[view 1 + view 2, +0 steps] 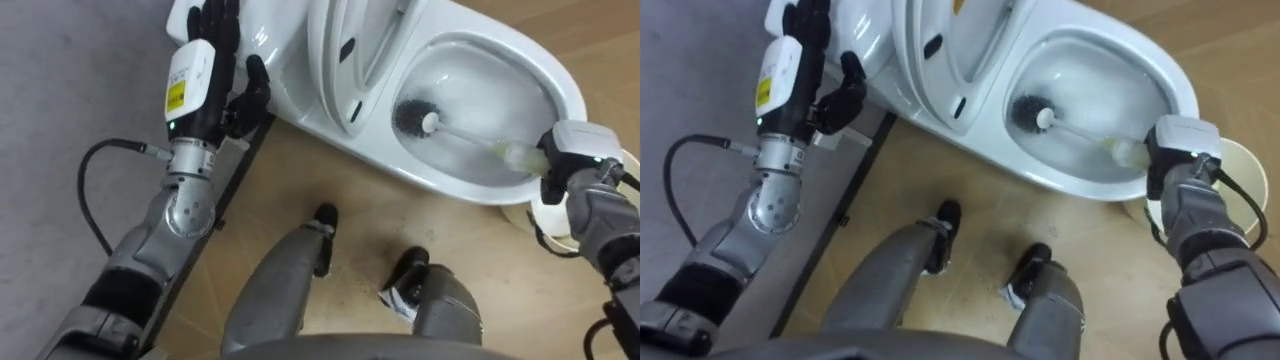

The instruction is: Brush toilet

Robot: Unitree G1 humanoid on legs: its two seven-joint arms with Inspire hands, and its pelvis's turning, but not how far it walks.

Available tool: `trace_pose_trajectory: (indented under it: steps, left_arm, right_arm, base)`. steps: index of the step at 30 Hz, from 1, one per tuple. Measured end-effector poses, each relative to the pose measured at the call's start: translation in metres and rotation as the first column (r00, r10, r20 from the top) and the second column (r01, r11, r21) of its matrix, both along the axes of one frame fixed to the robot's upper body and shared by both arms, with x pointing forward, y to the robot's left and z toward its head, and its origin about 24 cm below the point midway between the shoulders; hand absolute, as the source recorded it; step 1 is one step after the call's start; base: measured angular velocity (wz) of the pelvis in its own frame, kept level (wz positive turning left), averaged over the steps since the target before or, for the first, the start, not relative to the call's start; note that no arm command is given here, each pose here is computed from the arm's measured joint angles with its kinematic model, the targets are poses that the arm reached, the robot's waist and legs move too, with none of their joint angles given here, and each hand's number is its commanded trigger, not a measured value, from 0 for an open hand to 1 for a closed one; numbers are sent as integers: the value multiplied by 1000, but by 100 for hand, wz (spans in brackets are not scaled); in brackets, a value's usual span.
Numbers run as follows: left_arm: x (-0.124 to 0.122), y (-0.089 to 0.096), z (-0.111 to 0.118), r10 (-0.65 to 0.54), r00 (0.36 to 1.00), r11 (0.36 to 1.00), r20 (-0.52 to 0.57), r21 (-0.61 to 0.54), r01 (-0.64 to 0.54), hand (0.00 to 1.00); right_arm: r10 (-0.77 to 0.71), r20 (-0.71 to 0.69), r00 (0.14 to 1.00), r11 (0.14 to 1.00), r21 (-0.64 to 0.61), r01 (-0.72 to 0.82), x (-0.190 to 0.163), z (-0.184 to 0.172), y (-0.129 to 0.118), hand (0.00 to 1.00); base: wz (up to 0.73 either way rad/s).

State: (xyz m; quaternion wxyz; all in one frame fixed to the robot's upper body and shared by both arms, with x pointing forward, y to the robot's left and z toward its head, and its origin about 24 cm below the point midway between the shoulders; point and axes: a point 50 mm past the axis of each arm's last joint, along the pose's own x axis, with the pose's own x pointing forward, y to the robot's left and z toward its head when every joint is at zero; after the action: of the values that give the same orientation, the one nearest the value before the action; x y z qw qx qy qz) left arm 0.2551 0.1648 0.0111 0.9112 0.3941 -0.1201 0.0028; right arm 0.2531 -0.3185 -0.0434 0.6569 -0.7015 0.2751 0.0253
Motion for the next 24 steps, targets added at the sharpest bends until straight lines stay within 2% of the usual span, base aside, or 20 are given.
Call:
trace_pose_trajectory:
  steps: [7,12,15,19,24]
  left_arm:
    - [0,-3,7,-2,999,1000,54,-7,2,0]
    - [-3,-4,5,12,998,999,57,-30,-10,0]
    - [-5,-4,2,29,998,998,56,-52,-26,0]
    - [-9,-4,-1,52,997,996,55,-75,-48,0]
    - [-9,-1,3,66,995,994,73,-94,-59,0]
  right_arm:
    - [25,37,999,998,-65,-22,6,6,0,100]
    - [69,42,997,987,-145,-62,6,8,1,100]
    - [72,49,996,986,-152,-64,6,8,3,100]
    - [44,74,996,991,-127,-34,7,9,3,100]
    - [-60,151,987,998,-7,62,14,18,-3,100]
  base:
    - [1]
    - [3]
    - [-4]
    - [-7]
    - [0]
